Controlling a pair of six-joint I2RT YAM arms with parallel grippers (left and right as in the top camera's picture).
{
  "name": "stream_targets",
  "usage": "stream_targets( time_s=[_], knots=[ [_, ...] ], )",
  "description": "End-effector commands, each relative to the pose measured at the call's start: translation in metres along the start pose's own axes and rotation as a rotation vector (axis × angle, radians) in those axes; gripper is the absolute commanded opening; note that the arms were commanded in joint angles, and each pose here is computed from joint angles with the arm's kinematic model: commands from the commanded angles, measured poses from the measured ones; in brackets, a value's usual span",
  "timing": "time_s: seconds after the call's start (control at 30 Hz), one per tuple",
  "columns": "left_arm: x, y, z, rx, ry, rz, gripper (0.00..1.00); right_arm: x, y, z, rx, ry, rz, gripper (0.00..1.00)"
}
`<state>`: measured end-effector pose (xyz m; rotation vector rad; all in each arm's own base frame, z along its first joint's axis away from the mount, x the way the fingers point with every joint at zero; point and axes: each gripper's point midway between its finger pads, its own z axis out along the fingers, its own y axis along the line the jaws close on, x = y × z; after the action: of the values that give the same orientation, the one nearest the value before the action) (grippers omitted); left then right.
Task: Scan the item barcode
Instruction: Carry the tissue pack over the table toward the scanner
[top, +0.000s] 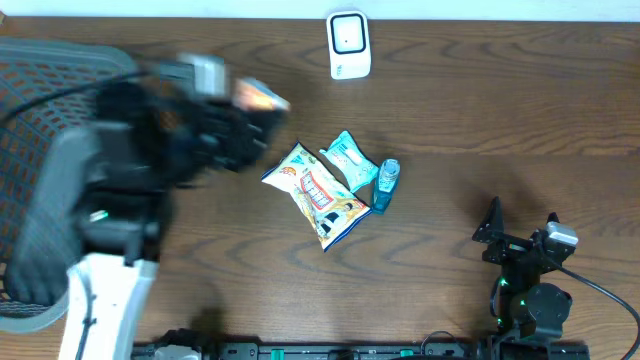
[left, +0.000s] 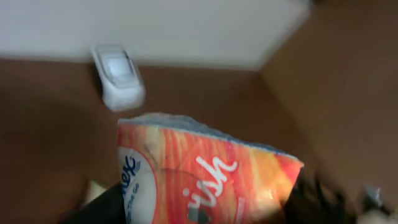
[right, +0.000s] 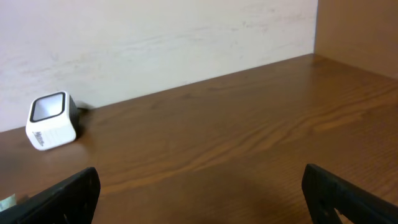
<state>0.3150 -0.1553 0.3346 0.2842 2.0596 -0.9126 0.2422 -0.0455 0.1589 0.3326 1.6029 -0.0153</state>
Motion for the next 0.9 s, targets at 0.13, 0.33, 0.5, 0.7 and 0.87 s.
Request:
stream_targets(
  time_s=[0.13,0.33,0.5,0.7,0.87],
  knots=[
    [0.087,0.046,0.06,-0.417,0.326,0.15,0.61,0.0,-0.002,0.0,0.007,-0.002,-0.007,0.99],
    [0.148,0.094,0.063,-0.65,0.592,0.16,0.58,0.0,-0.002,0.0,0.006,-0.001,-0.007,0.99],
    [0.176,0.114,0.081,-0.707,0.674,0.079,0.58,0.0,-0.002,0.0,0.006,-0.001,-0.007,0.99],
    [0.209,0.134,0.094,-0.812,0.722,-0.098,0.58,0.0,-0.002,0.0,0.006,-0.001,-0.007,0.99],
    [0.23,0.147,0.112,-0.846,0.744,-0.151,0.58,0.0,-0.002,0.0,0.006,-0.001,-0.007,0.99]
  ],
)
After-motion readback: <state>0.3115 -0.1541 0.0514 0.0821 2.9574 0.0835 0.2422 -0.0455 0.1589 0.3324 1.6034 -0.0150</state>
